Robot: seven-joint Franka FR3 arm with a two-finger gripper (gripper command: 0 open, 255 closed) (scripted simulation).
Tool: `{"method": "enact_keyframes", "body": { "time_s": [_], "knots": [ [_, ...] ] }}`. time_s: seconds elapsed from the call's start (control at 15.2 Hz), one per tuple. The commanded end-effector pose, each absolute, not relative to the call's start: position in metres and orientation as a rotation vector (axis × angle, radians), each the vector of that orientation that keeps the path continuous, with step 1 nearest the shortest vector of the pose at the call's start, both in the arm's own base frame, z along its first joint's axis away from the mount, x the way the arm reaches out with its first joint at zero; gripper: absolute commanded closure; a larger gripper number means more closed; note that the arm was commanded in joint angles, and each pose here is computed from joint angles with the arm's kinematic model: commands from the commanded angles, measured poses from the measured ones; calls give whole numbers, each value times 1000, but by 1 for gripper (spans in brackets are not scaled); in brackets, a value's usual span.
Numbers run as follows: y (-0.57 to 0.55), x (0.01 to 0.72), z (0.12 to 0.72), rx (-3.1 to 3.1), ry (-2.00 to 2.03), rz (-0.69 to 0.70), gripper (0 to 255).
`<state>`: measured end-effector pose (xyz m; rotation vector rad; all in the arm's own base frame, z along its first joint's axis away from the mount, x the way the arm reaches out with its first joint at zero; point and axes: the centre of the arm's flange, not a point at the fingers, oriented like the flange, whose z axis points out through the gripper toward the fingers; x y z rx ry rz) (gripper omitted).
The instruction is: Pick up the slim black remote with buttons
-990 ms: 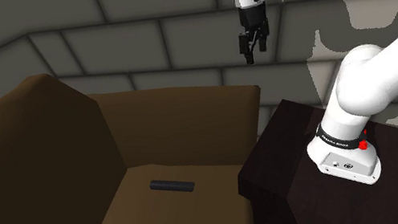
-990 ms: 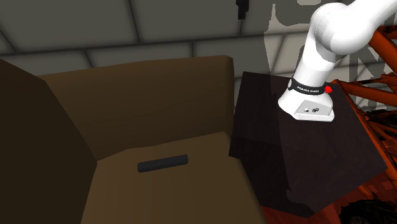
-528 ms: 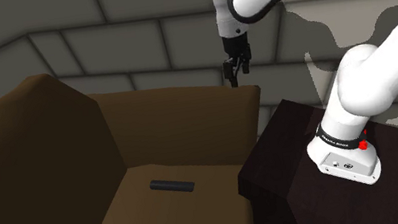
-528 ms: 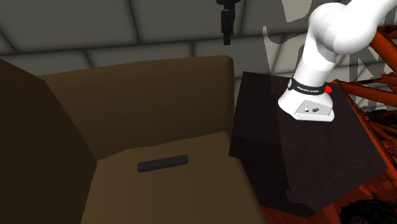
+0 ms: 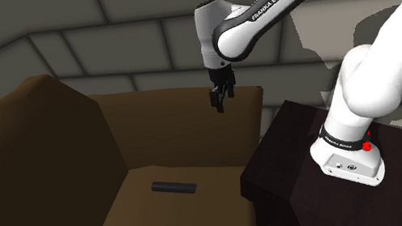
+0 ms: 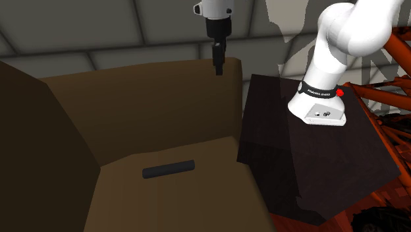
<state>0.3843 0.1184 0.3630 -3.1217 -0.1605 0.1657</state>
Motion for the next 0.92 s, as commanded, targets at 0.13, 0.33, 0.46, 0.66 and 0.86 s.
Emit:
{"method": "enact_keyframes", "body": {
  "time_s": [0.13, 0.33, 0.46, 0.66, 0.86],
  "knots": [
    [153, 402, 326, -3111, -225, 145, 0],
    [177, 414, 298, -3103, -274, 132, 0],
    [193, 422, 280, -3097, -306, 123, 0],
    [219, 433, 253, -3087, -354, 110, 0],
    [244, 443, 226, -3077, -401, 96, 0]
  ]
}}
